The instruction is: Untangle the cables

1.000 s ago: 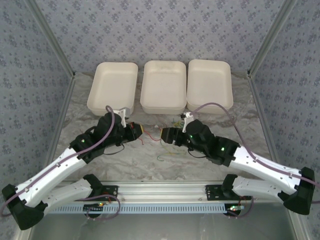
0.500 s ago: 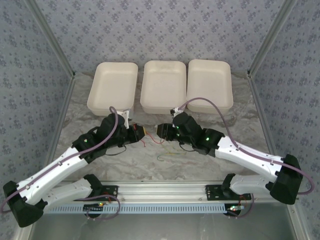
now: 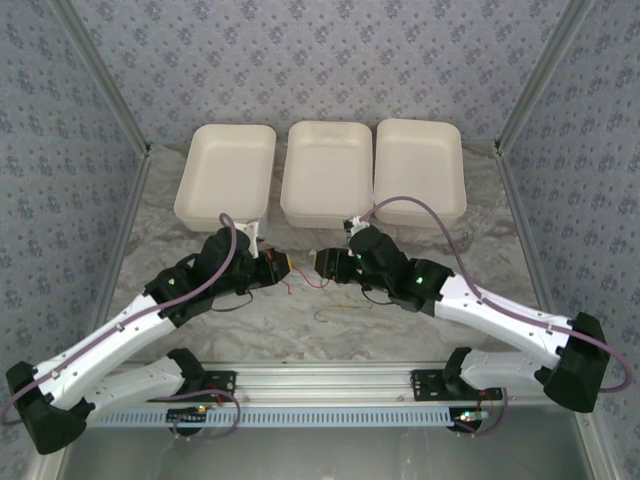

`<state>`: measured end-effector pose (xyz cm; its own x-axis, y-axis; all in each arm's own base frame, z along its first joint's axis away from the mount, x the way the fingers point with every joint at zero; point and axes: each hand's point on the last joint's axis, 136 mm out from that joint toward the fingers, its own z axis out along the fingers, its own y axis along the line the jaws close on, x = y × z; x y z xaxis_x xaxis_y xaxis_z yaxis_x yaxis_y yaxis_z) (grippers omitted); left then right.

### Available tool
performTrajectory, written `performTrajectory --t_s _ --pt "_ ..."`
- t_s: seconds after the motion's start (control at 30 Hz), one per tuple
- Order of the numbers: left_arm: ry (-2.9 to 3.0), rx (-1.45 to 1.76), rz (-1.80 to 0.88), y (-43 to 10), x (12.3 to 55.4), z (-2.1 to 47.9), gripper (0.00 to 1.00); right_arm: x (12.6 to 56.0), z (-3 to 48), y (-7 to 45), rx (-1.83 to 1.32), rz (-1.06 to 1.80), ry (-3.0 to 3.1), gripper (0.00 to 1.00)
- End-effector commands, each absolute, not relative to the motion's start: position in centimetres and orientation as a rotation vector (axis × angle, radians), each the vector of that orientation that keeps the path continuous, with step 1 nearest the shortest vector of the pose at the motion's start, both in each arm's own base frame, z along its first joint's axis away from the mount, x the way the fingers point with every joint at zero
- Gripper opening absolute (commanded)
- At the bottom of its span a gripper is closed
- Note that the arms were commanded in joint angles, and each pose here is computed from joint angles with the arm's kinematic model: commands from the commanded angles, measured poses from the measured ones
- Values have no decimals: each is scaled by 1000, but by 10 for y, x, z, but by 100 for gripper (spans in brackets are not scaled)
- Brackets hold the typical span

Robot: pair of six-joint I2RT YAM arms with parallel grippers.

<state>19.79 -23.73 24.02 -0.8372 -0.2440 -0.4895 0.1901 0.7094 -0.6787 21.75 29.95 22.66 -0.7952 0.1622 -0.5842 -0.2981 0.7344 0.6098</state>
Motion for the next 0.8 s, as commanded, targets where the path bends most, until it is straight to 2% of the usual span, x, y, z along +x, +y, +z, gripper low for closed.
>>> performTrajectory --t_s 0.0,0.2,0.27,0.37,0.47,0.77 --pt "2324 -32 -1025 -239 200 251 0 211 218 293 -116 916 2325 46" --pt "2326 -29 -1027 -240 201 251 0 213 202 300 -119 906 2356 43" --pt "2327 -28 -1030 -241 201 251 0 216 204 302 -117 899 2352 37" --pt "2329 -23 -1034 -241 199 251 0 221 212 301 -105 894 2323 23" --pt "2345 -9 -1040 -242 195 245 0 230 227 290 -72 832 2291 0" --pt "2457 206 -985 -268 164 199 0 290 301 234 95 769 2173 0"
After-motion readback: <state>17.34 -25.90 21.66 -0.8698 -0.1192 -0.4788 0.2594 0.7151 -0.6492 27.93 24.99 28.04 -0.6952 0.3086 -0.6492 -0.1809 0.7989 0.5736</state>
